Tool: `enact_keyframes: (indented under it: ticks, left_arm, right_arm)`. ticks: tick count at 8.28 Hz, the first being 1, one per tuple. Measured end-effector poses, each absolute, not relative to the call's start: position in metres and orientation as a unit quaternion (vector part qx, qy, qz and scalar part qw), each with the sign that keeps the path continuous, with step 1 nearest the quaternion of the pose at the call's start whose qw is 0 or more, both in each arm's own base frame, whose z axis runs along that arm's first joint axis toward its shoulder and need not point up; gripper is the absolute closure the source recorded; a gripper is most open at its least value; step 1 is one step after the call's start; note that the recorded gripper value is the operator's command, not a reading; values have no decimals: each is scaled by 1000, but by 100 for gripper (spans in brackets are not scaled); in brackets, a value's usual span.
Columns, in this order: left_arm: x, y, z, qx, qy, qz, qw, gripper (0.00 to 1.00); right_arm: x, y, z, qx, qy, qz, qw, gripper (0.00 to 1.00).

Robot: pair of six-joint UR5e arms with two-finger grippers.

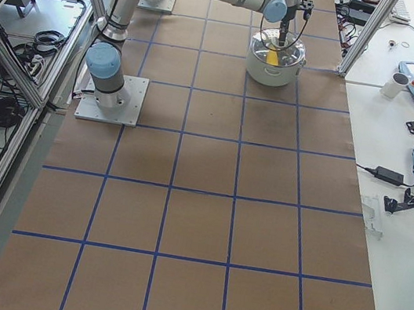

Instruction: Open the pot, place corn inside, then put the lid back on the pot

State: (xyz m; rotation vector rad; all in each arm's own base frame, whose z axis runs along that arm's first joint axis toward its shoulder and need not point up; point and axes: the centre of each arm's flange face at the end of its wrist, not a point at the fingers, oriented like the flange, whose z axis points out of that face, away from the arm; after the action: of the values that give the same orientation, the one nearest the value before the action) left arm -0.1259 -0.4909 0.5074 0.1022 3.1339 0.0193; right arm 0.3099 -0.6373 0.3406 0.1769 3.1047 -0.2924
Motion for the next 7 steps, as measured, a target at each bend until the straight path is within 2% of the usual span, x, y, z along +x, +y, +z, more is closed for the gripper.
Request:
enact_keyframes:
  ticks: [1,7]
  left_arm:
    - [-126,-491,507,33,999,6,3,0]
    - [-126,-491,507,33,999,7,3,0]
  right_arm:
    - [310,-637,339,56,994,-92,9,0]
    - [305,-623,362,50,994,-98,14,0]
